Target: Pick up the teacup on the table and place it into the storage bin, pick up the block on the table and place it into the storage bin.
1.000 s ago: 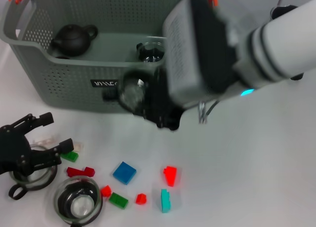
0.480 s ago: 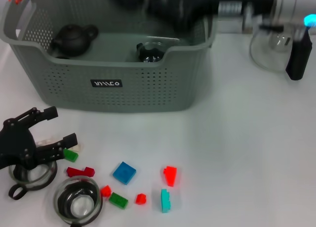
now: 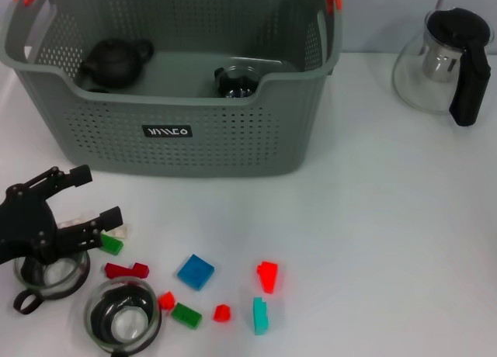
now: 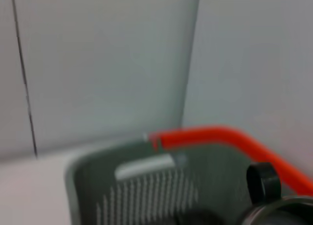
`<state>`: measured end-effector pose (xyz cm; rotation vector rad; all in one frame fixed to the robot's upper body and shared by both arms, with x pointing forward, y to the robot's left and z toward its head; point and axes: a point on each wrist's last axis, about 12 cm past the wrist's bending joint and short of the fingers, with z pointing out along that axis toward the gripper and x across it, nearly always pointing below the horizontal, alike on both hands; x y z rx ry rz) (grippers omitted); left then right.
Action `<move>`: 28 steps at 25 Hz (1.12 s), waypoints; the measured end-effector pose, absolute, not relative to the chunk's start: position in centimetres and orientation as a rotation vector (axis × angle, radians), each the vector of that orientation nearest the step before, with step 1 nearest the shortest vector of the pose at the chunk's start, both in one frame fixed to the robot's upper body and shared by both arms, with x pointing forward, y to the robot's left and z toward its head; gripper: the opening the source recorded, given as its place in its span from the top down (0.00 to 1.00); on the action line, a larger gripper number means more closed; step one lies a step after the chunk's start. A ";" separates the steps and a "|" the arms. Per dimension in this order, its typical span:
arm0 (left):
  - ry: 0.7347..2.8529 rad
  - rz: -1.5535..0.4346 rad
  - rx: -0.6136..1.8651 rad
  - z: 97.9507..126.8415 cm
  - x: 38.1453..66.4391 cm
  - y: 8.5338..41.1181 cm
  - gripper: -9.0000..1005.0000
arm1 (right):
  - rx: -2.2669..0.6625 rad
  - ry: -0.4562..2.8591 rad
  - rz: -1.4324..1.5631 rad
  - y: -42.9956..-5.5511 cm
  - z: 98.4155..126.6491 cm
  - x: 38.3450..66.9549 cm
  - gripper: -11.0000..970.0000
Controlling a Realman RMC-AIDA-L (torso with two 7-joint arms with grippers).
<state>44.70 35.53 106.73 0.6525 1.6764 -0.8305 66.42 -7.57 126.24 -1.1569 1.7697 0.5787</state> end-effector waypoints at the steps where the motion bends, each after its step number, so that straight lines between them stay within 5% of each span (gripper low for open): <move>1: 1.678 -0.832 0.650 106.7 44.7 35.5 0.07 | -1.190 1.796 0.538 -6.8 126.1 66.9 0.89; 9: 1.677 -0.835 0.642 106.7 44.7 35.4 0.07 | -1.339 1.870 0.217 -3.1 124.0 68.8 0.88; 28: 1.682 -0.847 0.648 106.5 44.8 35.1 0.07 | -1.306 1.954 0.128 -4.2 119.3 69.3 0.85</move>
